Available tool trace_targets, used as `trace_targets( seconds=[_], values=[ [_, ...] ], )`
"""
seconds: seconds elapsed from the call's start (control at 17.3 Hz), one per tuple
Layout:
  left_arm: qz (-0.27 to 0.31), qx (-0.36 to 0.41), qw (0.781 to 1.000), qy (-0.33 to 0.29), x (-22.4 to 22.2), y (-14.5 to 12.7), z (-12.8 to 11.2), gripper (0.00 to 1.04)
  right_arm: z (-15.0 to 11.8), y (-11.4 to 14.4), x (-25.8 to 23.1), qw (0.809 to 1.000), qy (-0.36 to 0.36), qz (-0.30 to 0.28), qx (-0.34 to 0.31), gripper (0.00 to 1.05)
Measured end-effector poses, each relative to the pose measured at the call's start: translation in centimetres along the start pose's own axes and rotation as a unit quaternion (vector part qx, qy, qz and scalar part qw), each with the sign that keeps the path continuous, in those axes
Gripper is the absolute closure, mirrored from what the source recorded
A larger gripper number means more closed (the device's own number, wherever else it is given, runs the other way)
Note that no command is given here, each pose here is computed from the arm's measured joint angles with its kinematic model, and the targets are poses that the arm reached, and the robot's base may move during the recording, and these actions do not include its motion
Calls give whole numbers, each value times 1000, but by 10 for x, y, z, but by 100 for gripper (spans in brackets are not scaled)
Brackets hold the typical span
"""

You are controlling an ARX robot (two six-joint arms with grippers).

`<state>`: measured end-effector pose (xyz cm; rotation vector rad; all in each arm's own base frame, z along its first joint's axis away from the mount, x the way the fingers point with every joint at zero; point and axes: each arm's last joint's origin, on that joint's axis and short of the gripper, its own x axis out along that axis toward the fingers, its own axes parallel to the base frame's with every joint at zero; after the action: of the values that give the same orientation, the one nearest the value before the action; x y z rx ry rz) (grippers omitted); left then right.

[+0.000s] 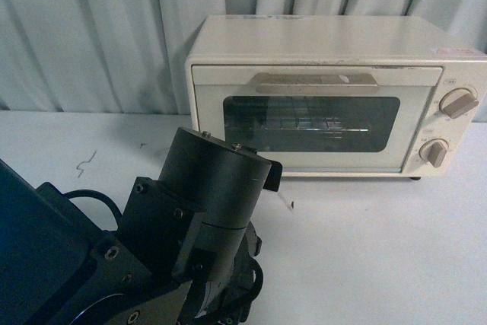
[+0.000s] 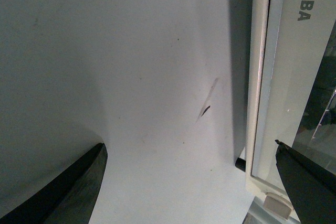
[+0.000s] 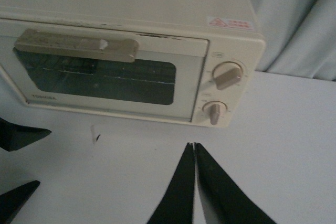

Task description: Open oven

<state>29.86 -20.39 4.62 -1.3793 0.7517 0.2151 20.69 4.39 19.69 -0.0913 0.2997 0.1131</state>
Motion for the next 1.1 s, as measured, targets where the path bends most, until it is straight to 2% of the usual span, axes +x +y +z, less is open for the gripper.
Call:
trace_targets(
  seconds=[0.06,0.23,0.64,0.98,1.1],
  values=[
    [0,0,1000,0,0,0,0,7,3,11,8,1000,1,8,-12,103],
    [0,0,1000,0,0,0,0,7,7,36,30,999,3,25,-33,103],
    [0,0,1000,0,0,0,0,7,25,54,98,999,-8,1,-31,103],
    [0,0,1000,0,0,0,0,7,22,64,131,999,5,-1,-36,103],
    [0,0,1000,0,0,0,0,7,23,79,149,999,6,7,-42,103]
  ],
)
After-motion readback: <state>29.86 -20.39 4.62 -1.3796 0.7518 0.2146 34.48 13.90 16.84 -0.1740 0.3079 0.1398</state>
